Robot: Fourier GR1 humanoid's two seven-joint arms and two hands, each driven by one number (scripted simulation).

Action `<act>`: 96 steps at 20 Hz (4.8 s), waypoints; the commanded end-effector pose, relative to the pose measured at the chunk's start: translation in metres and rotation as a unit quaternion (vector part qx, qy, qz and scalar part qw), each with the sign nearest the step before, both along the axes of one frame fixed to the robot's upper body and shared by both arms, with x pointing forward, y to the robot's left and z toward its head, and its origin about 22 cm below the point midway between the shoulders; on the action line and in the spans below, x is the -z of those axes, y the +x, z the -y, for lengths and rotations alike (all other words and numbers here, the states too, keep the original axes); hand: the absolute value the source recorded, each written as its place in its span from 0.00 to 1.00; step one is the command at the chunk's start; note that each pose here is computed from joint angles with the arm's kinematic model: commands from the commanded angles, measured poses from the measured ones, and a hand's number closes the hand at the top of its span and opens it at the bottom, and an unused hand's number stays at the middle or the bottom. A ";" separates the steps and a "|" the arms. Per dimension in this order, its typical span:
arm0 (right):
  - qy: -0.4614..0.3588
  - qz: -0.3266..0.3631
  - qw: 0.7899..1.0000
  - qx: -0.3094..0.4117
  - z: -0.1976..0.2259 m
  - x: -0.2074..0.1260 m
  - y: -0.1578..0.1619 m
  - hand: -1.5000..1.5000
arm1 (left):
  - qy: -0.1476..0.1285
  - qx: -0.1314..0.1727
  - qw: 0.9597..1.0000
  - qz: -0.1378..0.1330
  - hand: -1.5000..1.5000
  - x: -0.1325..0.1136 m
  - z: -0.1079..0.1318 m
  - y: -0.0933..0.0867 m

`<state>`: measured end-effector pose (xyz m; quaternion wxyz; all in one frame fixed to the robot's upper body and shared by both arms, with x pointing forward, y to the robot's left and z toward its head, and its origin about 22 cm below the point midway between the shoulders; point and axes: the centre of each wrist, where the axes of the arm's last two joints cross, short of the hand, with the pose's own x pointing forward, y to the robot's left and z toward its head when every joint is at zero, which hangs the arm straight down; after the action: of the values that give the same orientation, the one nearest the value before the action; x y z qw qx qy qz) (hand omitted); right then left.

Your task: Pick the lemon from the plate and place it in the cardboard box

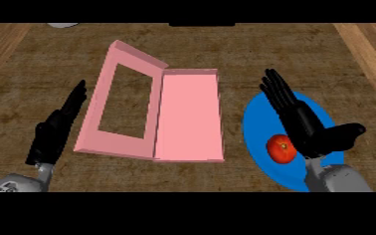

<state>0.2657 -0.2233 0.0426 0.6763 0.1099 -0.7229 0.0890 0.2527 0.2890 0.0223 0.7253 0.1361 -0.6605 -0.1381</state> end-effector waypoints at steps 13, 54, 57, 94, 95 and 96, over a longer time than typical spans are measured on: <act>-0.286 0.349 0.751 0.483 0.159 0.022 -0.098 0.00 | 0.042 -0.051 0.998 -0.014 0.50 0.021 -0.033 -0.020; -0.553 -0.030 0.699 0.452 -0.029 -0.010 -0.117 0.00 | 0.044 0.035 0.998 0.002 0.50 0.018 0.013 0.023; -0.577 -0.035 0.676 0.458 -0.024 0.001 -0.096 0.00 | 0.036 0.033 0.999 0.005 0.50 0.028 -0.005 0.015; -0.587 -0.060 0.686 0.425 0.004 0.040 -0.004 0.00 | 0.035 0.032 0.999 0.003 0.50 0.018 0.015 0.015; -0.578 -0.062 0.693 0.426 0.008 0.054 -0.012 0.00 | 0.042 0.033 0.999 0.007 0.50 0.024 0.023 0.018; -0.583 -0.054 0.692 0.422 0.014 0.044 0.005 0.00 | 0.040 0.035 0.999 0.001 0.50 0.017 -0.006 0.023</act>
<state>0.2561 -0.2307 0.0085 0.6106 -0.6166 -0.4618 0.1833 0.2740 0.2815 -0.0010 0.7116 0.1433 -0.6617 -0.1876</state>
